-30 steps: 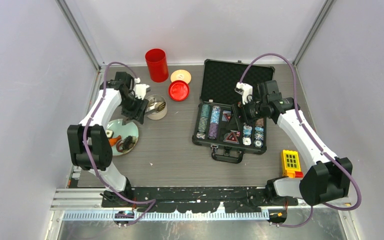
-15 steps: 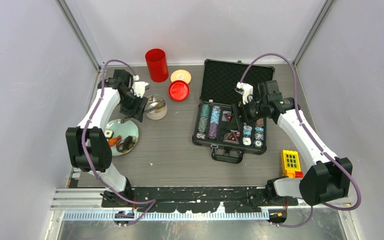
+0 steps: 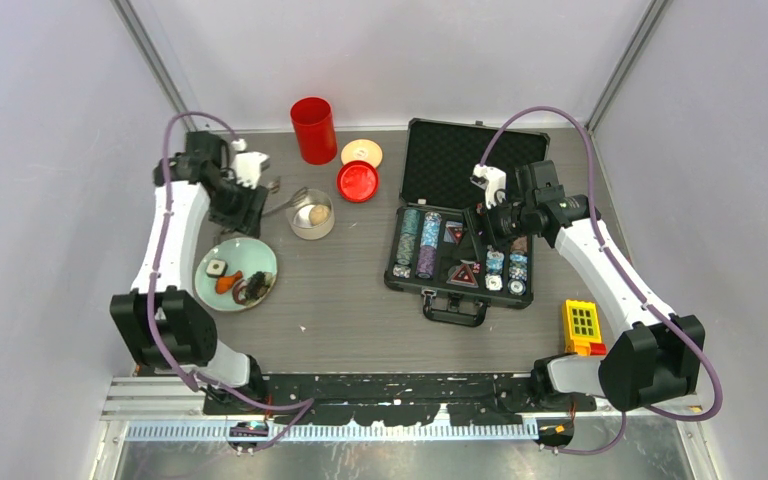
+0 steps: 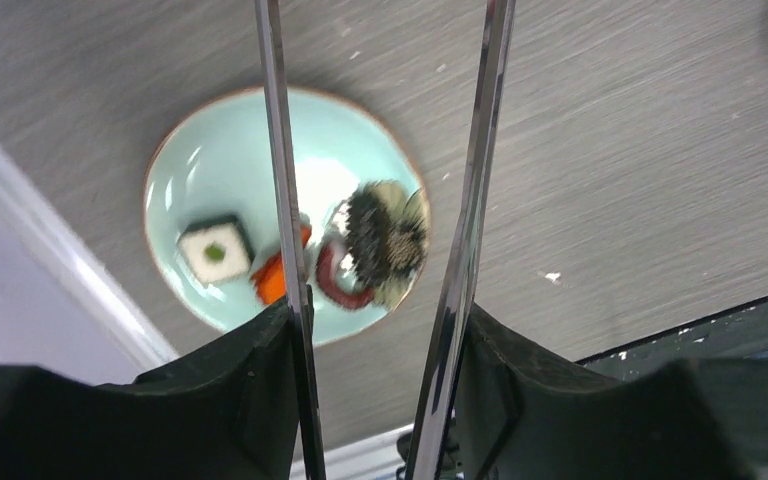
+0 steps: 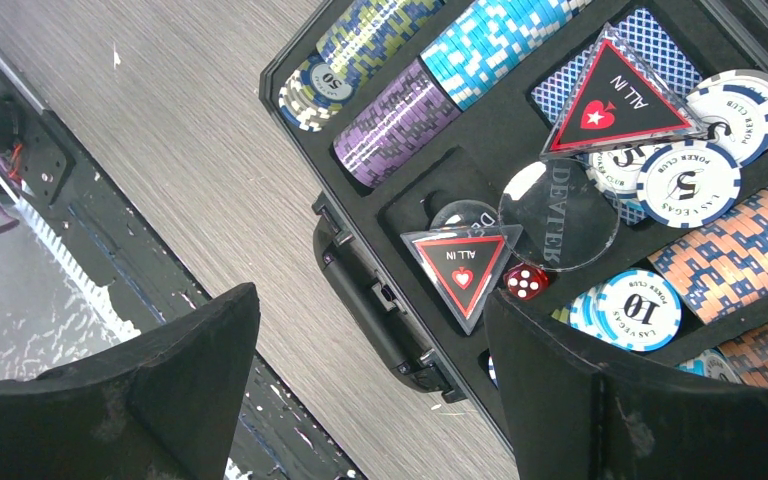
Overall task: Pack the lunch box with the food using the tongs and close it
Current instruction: Pick up the fake food from the plate.
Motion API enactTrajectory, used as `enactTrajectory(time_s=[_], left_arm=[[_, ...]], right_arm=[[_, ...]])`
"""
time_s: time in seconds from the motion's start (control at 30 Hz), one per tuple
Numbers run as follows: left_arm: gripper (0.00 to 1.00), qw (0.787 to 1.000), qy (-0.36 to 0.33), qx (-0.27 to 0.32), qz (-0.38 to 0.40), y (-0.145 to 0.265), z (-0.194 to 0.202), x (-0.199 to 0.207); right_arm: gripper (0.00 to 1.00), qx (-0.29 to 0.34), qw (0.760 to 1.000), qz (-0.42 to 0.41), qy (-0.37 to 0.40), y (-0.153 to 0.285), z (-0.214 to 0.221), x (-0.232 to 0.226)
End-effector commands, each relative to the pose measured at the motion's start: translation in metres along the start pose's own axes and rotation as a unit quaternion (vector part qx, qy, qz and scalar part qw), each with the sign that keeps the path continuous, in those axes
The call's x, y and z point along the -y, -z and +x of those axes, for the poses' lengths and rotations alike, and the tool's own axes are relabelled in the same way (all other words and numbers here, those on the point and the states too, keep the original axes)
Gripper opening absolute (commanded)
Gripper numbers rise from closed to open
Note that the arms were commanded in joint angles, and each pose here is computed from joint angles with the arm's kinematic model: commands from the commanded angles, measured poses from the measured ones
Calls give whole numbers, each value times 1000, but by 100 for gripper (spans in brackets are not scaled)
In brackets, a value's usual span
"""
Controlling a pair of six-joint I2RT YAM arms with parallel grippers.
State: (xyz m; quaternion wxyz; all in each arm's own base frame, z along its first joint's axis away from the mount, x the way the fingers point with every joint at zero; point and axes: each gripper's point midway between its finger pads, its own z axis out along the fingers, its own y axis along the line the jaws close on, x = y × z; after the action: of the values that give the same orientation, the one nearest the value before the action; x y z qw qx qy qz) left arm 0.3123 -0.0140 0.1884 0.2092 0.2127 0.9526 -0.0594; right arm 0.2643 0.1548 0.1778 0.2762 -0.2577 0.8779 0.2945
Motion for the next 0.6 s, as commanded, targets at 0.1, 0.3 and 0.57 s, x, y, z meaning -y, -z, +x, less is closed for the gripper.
enactTrajectory(time_s=[0.1, 0.3, 0.57], left_arm=[[52, 999, 38, -2, -15, 47, 60, -27], [52, 997, 70, -27, -22, 61, 108, -34], [51, 992, 100, -67, -48, 61, 154, -51]], right_arm=[[87, 9, 1000, -10, 13, 2, -3, -3], [87, 7, 1000, -18, 13, 4, -3, -7], [87, 5, 999, -25, 20, 9, -2, -13]])
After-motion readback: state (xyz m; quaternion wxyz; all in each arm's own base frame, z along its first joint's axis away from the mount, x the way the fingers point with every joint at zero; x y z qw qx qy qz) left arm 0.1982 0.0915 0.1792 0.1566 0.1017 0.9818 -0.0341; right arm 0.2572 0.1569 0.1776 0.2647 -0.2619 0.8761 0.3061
